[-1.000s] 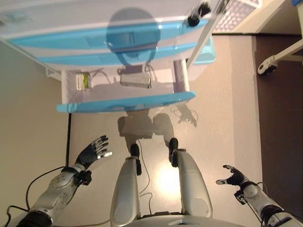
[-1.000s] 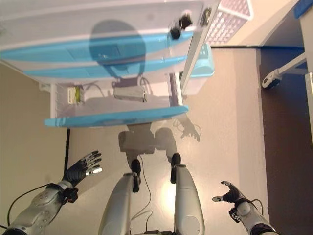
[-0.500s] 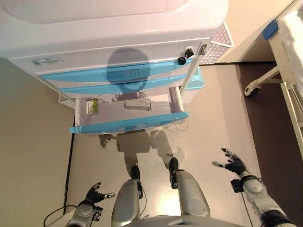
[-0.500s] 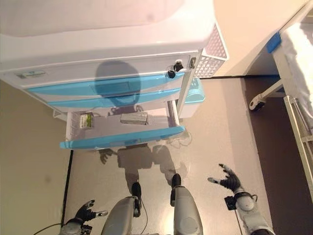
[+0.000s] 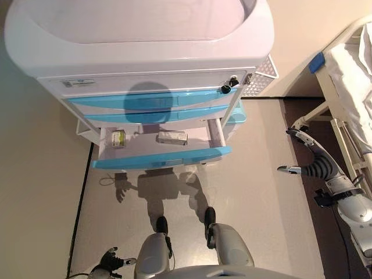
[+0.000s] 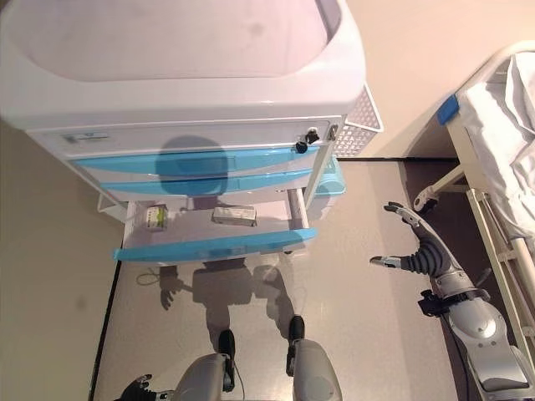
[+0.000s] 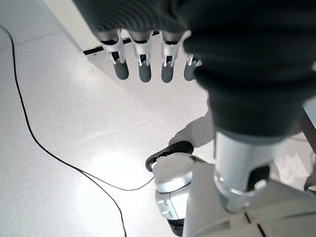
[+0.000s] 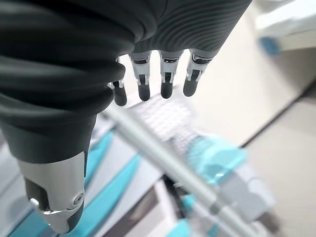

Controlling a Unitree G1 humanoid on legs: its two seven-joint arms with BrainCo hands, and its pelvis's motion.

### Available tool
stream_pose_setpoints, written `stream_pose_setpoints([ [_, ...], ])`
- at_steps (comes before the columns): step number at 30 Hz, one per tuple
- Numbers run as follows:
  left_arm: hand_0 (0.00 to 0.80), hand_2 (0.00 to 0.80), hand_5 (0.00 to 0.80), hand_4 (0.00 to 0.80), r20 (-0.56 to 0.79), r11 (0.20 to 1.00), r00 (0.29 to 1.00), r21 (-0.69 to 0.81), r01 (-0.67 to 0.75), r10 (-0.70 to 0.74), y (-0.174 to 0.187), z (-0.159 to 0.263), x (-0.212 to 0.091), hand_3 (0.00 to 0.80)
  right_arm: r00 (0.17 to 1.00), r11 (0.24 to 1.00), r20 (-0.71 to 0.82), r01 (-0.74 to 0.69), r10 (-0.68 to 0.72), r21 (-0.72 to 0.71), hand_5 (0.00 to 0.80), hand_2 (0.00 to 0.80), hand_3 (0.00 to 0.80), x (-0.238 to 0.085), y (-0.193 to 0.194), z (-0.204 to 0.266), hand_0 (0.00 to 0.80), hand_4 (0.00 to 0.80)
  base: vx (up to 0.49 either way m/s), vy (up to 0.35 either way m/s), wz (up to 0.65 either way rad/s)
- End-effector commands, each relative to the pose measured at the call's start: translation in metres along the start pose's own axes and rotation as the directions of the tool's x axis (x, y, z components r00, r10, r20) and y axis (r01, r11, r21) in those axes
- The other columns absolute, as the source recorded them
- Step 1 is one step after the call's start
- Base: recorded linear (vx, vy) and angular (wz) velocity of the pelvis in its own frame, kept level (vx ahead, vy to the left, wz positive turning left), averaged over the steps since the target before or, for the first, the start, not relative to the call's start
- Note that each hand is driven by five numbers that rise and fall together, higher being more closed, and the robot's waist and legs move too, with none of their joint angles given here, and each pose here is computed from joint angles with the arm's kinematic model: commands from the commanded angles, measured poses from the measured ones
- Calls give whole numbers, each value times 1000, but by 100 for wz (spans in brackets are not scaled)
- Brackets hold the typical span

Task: Open the drawer and pick up the medicine

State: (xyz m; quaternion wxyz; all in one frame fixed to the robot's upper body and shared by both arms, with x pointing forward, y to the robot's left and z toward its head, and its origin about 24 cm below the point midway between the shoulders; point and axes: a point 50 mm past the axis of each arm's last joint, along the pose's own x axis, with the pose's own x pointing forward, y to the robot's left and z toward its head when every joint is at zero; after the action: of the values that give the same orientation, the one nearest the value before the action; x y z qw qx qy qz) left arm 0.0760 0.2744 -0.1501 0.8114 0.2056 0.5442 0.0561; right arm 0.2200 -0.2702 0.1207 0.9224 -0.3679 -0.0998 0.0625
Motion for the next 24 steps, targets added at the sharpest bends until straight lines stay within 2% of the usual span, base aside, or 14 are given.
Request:
stream_pose_setpoints([
  [1,0,0,0,0,38,1000,999,-7,-20,20,9,4,-1,0,988,997,154,-19,7,72,0,0,0,23,4,27,0,0,-37,-7,22],
  [5,0,0,0,0,62,1000,998,24,-16,15,12,6,-1,0,990,996,137,-51,40,78,0,0,0,43,14,25,0,0,-33,-12,31],
  [13,0,0,0,0,37,995,998,81,-56,53,33,1,-2,0,996,976,66,-70,57,209,0,0,0,86,38,15,0,0,-21,-12,47],
  [17,0,0,0,0,32,994,997,88,-71,69,40,0,-2,0,999,970,27,-36,31,239,0,0,0,107,44,14,0,0,-6,0,36],
  [24,0,0,0,0,90,993,993,84,-82,74,43,17,0,0,990,979,-119,94,-73,180,0,0,0,156,37,8,0,0,-6,4,31],
])
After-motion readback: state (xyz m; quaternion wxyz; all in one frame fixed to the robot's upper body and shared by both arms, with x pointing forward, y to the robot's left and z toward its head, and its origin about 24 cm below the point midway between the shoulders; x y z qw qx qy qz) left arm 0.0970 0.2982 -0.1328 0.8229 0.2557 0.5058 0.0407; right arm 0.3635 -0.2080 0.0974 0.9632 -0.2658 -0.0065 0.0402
